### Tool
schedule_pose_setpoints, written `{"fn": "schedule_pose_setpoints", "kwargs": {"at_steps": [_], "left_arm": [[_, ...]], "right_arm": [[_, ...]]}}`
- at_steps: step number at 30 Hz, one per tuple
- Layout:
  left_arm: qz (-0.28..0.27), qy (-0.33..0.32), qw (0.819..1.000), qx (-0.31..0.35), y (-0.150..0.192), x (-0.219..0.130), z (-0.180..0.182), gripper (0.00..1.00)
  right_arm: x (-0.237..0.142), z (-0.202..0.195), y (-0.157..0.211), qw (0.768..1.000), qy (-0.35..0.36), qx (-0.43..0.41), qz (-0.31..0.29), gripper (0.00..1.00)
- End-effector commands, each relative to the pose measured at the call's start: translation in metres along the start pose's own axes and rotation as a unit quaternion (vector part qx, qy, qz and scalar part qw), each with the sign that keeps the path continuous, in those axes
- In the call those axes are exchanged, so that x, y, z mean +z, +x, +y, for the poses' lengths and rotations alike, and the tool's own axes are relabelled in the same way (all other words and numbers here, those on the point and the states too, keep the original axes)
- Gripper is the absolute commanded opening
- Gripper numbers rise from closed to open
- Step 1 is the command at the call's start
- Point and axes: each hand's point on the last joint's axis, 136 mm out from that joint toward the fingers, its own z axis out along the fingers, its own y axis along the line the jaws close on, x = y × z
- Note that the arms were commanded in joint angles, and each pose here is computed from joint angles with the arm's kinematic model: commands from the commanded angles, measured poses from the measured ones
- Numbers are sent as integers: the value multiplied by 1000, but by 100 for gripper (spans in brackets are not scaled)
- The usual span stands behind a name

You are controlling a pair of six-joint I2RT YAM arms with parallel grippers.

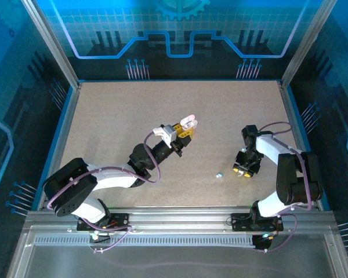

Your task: Insert the wireless bluetooth earbuds into the charging case

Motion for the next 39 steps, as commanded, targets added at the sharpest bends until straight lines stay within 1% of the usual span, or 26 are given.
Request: {"fn": "schedule_pose_setpoints", "kwargs": {"at_steps": [1, 14, 21, 26, 31, 34, 37, 39], "left_arm": [[-13, -11, 1000, -9, -5, -2, 6, 22], [-12, -12, 1000, -12, -4, -1, 7, 22], [-12, -14, 1000, -13, -3, -1, 8, 22], [-13, -13, 1000, -14, -3, -1, 7, 22], [-10, -13, 1000, -17, -1, 0, 8, 22], [-8, -10, 1000, -20, 0, 1, 7, 22], [-5, -9, 1000, -22, 1, 2, 6, 22], [-2, -6, 1000, -23, 2, 3, 5, 22]], "right_arm": [[-3, 4, -6, 1000, 0, -10, -4, 41], [2, 2, -9, 1000, 15, -10, 3, 35], [6, 2, -4, 1000, 13, -9, 11, 31], [3, 6, -4, 1000, 5, -17, 6, 29], [-11, 22, -8, 999, -26, -43, -22, 28], [-29, 34, -9, 995, -47, -67, -52, 27], [-64, 55, -15, 987, -78, -100, -103, 27], [-93, 69, -16, 976, -96, -129, -148, 27]]}}
